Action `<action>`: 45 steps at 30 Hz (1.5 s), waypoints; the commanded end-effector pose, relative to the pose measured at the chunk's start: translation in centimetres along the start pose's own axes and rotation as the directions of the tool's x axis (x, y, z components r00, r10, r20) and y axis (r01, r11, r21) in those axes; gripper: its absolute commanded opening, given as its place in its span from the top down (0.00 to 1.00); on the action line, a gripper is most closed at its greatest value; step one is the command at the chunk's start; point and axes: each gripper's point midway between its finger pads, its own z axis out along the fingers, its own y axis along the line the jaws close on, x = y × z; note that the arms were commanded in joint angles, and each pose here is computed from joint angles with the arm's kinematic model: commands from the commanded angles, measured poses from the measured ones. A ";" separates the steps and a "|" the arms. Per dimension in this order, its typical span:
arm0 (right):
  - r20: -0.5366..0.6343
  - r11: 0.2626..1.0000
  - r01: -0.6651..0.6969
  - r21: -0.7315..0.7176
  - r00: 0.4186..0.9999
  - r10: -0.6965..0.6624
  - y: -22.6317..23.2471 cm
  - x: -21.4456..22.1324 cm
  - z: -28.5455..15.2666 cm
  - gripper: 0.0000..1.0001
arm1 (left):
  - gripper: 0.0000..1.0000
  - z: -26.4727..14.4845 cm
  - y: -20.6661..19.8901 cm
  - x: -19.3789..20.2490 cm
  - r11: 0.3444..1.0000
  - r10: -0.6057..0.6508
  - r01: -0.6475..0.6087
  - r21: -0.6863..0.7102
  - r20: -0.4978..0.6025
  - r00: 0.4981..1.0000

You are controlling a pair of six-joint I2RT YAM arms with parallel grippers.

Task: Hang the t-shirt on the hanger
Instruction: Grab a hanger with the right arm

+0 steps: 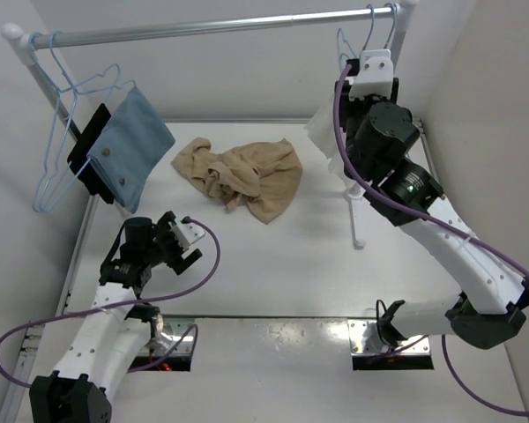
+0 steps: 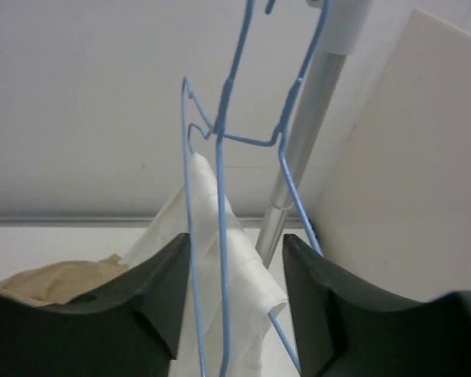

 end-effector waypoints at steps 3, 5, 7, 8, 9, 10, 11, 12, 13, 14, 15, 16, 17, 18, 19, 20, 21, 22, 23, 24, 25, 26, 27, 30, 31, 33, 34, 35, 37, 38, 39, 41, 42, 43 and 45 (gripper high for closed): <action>-0.038 0.993 0.024 0.119 0.999 -0.020 -2.1 1.1 0.7 0.40 | 0.06 0.0 0.2 -0.5 1.000 -0.013 0.013 -0.013 0.034 0.999; -0.058 0.995 0.023 0.102 0.998 -0.017 -1.6 2.0 1.1 0.36 | 0.06 -0.1 0.3 -0.7 1.000 -0.009 0.010 -0.018 0.040 0.999; -0.083 0.996 0.011 0.087 0.997 -0.004 -1.3 2.9 1.2 0.34 | 0.06 -0.1 0.3 -0.7 1.000 -0.009 0.010 -0.018 0.040 0.999; -0.090 0.996 0.007 0.083 0.996 0.001 -1.4 3.2 1.5 0.34 | 0.06 -0.1 0.3 -0.7 1.000 -0.009 0.010 -0.018 0.040 0.999; -0.100 0.997 0.009 0.081 0.995 -0.001 -1.0 3.6 1.6 0.34 | 0.06 -0.1 0.3 -0.7 1.000 -0.009 0.010 -0.018 0.040 0.999; -0.112 0.996 0.022 0.091 0.994 -0.012 -1.6 4.0 2.0 0.34 | 0.06 -0.1 0.3 -0.7 1.000 -0.009 0.010 -0.018 0.040 0.999; -0.117 0.995 0.005 0.101 0.993 0.007 -1.7 4.4 2.2 0.34 | 0.06 -0.1 0.3 -0.7 1.000 -0.009 0.010 -0.018 0.040 0.999; -0.123 0.996 0.003 0.086 0.992 0.007 -1.6 4.7 2.3 0.34 | 0.06 -0.1 0.3 -0.7 1.000 -0.009 0.010 -0.018 0.040 0.999; -0.136 0.997 0.009 0.083 0.991 0.002 -1.6 5.3 2.5 0.36 | 0.06 -0.1 0.3 -0.7 1.000 -0.009 0.010 -0.018 0.040 0.999; -0.137 0.996 0.010 0.087 0.991 0.002 -1.9 5.4 2.7 0.37 | 0.06 -0.1 0.3 -0.7 1.000 -0.009 0.010 -0.018 0.040 0.999; -0.139 0.998 -0.001 0.069 0.990 0.010 -1.5 5.5 2.7 0.41 | 0.06 -0.1 0.3 -0.7 1.000 -0.009 0.010 -0.018 0.040 0.999; -0.146 0.998 0.008 0.064 0.989 0.002 -1.6 5.8 2.9 0.41 | 0.06 -0.1 0.3 -0.7 1.000 -0.009 0.010 -0.018 0.040 0.999; -0.151 0.999 0.003 0.050 0.988 0.005 -1.4 6.2 3.1 0.42 | 0.06 -0.1 0.3 -0.7 1.000 -0.009 0.010 -0.018 0.040 0.999; -0.149 0.999 0.000 0.035 0.989 0.005 -1.1 6.2 3.1 0.45 | 0.06 -0.1 0.3 -0.7 1.000 -0.009 0.010 -0.018 0.040 0.999; -0.154 1.000 0.006 0.013 0.988 -0.004 -0.6 6.6 3.2 0.47 | 0.06 -0.1 0.3 -0.7 1.000 -0.009 0.010 -0.018 0.040 0.999; -0.153 1.000 -0.005 0.002 0.988 0.005 -0.5 6.6 3.3 0.49 | 0.06 -0.1 0.3 -0.7 1.000 -0.009 0.010 -0.018 0.040 0.999; -0.150 1.000 -0.007 -0.013 0.989 0.005 -0.4 6.7 3.2 0.54 | 0.06 -0.1 0.3 -0.7 1.000 -0.009 0.010 -0.018 0.040 0.999; -0.155 1.000 -0.013 -0.024 0.988 0.009 0.0 7.0 3.2 0.57 | 0.06 -0.1 0.3 -0.7 1.000 -0.009 0.010 -0.018 0.040 0.999; -0.140 0.999 -0.029 -0.020 0.990 0.026 -0.4 6.4 3.1 0.62 | 0.06 -0.1 0.3 -0.7 1.000 -0.009 0.010 -0.018 0.040 0.999; -0.132 0.999 -0.048 -0.016 0.990 0.046 -0.3 6.2 3.1 0.69 | 0.06 -0.1 0.3 -0.7 1.000 -0.009 0.010 -0.018 0.040 0.999; -0.135 0.999 -0.045 -0.007 0.990 0.044 -0.7 6.5 3.1 0.76 | 0.06 -0.1 0.3 -0.7 1.000 -0.009 0.010 -0.018 0.040 0.999; -0.126 0.998 -0.055 -0.005 0.991 0.054 -0.8 6.2 3.2 0.79 | 0.06 -0.1 0.3 -0.7 1.000 -0.009 0.010 -0.018 0.040 0.999; -0.126 0.998 -0.055 -0.005 0.991 0.054 -0.6 6.4 3.2 0.81 | 0.06 -0.1 0.3 -0.7 1.000 -0.009 0.010 -0.018 0.040 0.999; -0.119 0.998 -0.061 -0.003 0.991 0.060 -0.9 6.1 3.1 0.84 | 0.06 -0.1 0.3 -0.7 1.000 -0.009 0.010 -0.018 0.040 0.999; -0.118 0.998 -0.062 -0.012 0.991 0.060 -0.8 6.1 3.1 0.86 | 0.06 -0.1 0.3 -0.7 1.000 -0.009 0.010 -0.018 0.040 0.999; -0.118 0.998 -0.062 -0.012 0.991 0.060 -0.7 6.1 3.1 0.89 | 0.06 0.0 0.0 -0.4 1.000 -0.013 0.013 -0.013 0.034 0.999; -0.118 0.998 -0.062 -0.012 0.991 0.060 -0.7 6.1 3.1 0.91 | 0.06 0.0 0.0 -0.4 1.000 -0.013 0.013 -0.013 0.034 0.999; -0.118 0.998 -0.062 -0.012 0.991 0.060 -0.7 6.1 3.1 0.95 | 0.06 0.0 0.0 -0.4 1.000 -0.013 0.013 -0.013 0.034 0.999; -0.109 0.997 -0.071 -0.021 0.992 0.068 -0.9 5.7 2.9 0.97 | 0.06 0.0 0.0 -0.4 1.000 -0.013 0.013 -0.013 0.034 0.999; -0.108 0.997 -0.072 -0.030 0.992 0.068 -0.7 5.7 2.9 0.97 | 0.05 0.0 0.0 -0.4 1.000 -0.013 0.013 -0.013 0.034 0.999; -0.100 0.996 -0.079 -0.039 0.992 0.075 -0.8 5.4 2.7 0.92 | 0.05 0.0 0.0 -0.4 1.000 -0.013 0.013 -0.013 0.034 0.999; -0.100 0.996 -0.079 -0.048 0.992 0.074 -0.9 5.3 2.4 0.86 | 0.05 0.0 0.0 -0.4 1.000 -0.013 0.013 -0.013 0.034 0.999; -0.099 0.995 -0.080 -0.057 0.992 0.074 -0.8 5.3 2.4 0.84 | 0.05 0.0 0.0 -0.4 1.000 -0.013 0.013 -0.013 0.034 0.999; -0.099 0.995 -0.080 -0.057 0.992 0.074 -0.8 5.3 2.4 0.83 | 0.05 0.0 0.0 -0.4 1.000 -0.013 0.013 -0.013 0.034 0.999; -0.099 0.995 -0.080 -0.057 0.992 0.074 -0.8 5.3 2.4 0.71 | 0.05 0.0 0.0 -0.4 1.000 -0.013 0.013 -0.013 0.034 0.999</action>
